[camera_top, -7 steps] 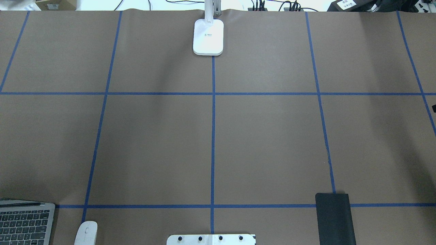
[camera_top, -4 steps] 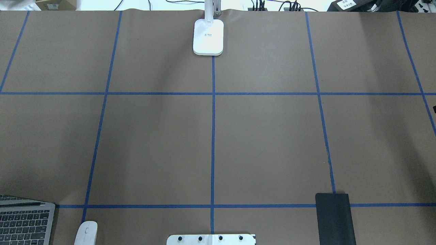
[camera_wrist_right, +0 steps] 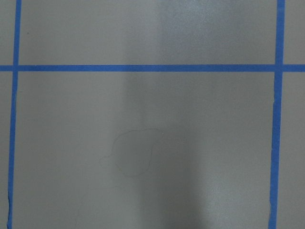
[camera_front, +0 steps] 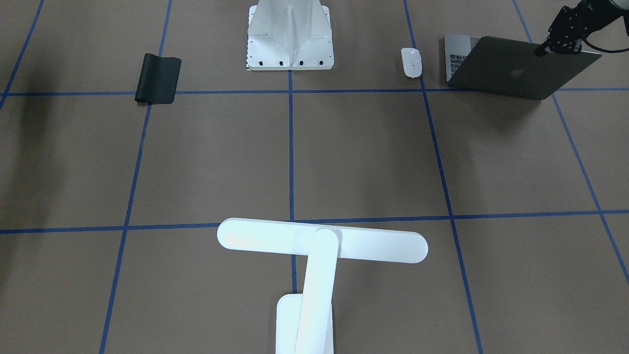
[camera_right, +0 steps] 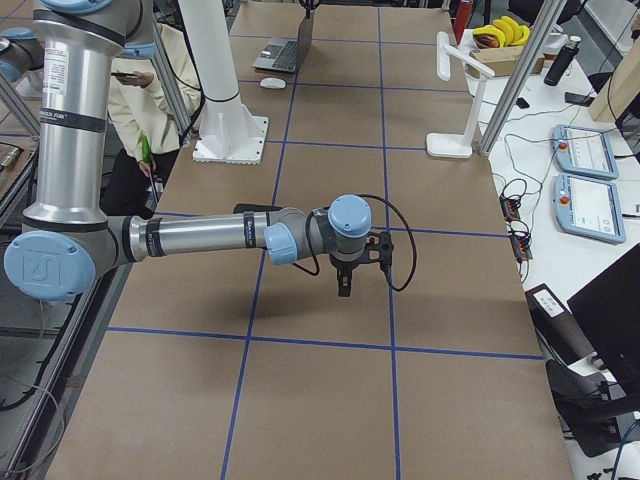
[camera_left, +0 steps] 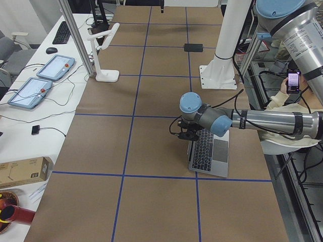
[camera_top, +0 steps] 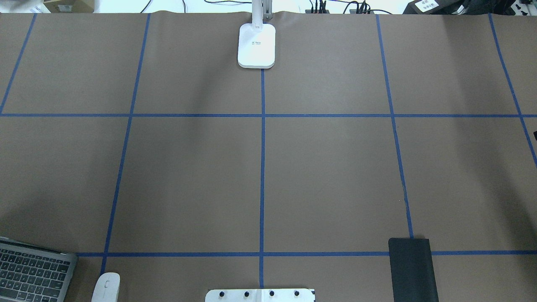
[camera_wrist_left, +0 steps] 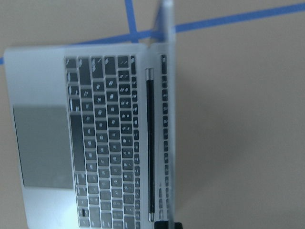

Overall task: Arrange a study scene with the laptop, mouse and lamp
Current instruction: 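Grasp the open silver laptop by its screen edge with the left gripper, then carry the laptop with the left gripper toward the lamp and set it down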

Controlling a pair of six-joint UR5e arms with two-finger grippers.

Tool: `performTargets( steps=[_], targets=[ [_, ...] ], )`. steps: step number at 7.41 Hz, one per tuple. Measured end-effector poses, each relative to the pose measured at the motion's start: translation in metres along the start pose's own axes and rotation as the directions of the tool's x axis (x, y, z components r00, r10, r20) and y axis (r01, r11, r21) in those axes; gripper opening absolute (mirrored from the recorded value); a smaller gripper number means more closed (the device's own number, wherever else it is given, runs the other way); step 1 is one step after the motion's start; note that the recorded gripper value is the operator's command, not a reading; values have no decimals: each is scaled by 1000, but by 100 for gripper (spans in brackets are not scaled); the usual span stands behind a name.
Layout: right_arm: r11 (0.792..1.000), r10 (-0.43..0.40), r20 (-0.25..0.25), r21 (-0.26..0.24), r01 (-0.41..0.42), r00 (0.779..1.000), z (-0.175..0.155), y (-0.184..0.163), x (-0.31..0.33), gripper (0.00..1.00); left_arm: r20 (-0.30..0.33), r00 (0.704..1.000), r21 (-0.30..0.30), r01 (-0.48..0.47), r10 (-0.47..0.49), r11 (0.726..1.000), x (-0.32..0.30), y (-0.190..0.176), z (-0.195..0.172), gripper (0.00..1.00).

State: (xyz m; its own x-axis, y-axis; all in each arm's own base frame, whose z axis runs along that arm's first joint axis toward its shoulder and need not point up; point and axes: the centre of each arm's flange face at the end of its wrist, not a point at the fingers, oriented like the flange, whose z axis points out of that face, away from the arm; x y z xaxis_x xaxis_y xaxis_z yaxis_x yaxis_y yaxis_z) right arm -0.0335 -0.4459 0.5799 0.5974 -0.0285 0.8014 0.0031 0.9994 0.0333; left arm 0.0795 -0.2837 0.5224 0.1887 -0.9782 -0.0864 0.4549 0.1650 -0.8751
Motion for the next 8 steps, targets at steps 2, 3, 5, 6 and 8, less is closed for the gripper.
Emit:
performTargets(
  steps=[2, 3, 5, 6, 8],
  targets=[
    [1000, 9, 6, -10, -9, 1000, 2, 3, 3, 100, 8, 1000, -47, -15, 15, 999, 22, 13, 0, 0],
    [1000, 13, 11, -15, -13, 1000, 3, 5, 4, 100, -2, 1000, -53, -16, 16, 998, 43, 23, -5, 0],
    [1000, 21, 14, -22, -21, 1000, 5, 6, 7, 100, -38, 999, -49, -9, 7, 999, 100, 55, -24, 0],
    [999, 28, 14, -27, -27, 1000, 7, 8, 10, 100, -56, 998, -40, -6, 3, 999, 130, 75, -37, 0],
    [998, 44, 11, -39, -43, 999, 11, 13, 17, 100, -96, 995, 4, 6, -6, 1000, 199, 131, -67, 0]
  ],
)
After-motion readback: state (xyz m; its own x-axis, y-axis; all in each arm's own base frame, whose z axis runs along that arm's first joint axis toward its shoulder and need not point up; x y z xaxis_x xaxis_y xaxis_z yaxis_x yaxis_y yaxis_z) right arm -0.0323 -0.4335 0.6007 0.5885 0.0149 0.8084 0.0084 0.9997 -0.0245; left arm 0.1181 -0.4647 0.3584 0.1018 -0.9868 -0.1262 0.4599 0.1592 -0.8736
